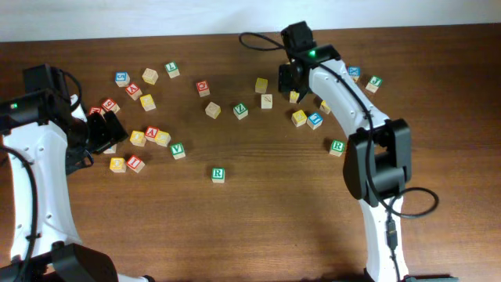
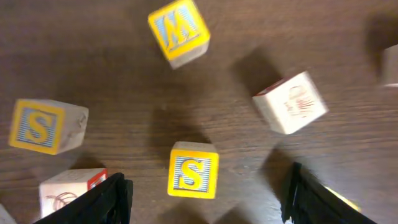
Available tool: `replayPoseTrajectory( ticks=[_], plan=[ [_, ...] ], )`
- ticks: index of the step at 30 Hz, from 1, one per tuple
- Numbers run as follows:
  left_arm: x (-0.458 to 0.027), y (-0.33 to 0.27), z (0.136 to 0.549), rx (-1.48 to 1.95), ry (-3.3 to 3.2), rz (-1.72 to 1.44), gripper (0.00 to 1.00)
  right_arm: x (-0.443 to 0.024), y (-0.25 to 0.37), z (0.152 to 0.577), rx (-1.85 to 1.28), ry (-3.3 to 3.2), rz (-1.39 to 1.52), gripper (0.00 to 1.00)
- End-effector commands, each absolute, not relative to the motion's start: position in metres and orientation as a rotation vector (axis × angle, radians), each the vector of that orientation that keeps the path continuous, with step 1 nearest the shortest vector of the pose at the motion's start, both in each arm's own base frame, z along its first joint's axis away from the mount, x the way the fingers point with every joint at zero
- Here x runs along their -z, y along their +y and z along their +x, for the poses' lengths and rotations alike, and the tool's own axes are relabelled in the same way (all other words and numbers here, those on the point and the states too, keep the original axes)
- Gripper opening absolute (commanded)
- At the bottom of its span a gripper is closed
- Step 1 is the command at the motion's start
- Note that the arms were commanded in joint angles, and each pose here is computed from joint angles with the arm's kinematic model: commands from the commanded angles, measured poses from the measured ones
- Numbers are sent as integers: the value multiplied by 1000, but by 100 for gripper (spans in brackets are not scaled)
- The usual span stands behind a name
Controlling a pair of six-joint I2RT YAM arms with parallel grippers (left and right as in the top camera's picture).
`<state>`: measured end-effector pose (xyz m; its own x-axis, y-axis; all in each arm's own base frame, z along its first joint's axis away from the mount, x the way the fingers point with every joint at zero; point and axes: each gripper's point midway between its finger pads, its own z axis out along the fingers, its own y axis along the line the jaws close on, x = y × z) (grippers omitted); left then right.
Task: Spell out RSS
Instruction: 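Lower the right gripper and grasp a yellow S block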
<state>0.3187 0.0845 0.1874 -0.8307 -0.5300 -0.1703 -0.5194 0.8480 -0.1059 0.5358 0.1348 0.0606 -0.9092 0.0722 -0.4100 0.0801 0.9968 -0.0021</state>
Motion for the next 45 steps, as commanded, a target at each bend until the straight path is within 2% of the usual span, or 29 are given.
replayPoseTrajectory(
  ticks=[1,13,16,27,29,39,45],
  plan=[
    [-188,84,319,91,2831,-802,99,-50,148,539,-44,2734,38,71],
    [-188,84,319,91,2831,-802,99,-21,139,537,-10,2782,52,70],
    [-188,84,319,91,2832,-802,99,-18,138,540,-13,2777,57,59],
    [-188,84,319,91,2832,-802,99,-18,139,543,-18,2763,58,50],
    [-188,84,319,91,2832,-802,99,-16,139,541,-16,2772,59,45],
    [-188,84,319,91,2831,-802,99,-13,138,534,-10,2804,59,45],
    [-188,84,319,91,2832,-802,99,-13,139,534,-20,2803,58,42]
  ],
)
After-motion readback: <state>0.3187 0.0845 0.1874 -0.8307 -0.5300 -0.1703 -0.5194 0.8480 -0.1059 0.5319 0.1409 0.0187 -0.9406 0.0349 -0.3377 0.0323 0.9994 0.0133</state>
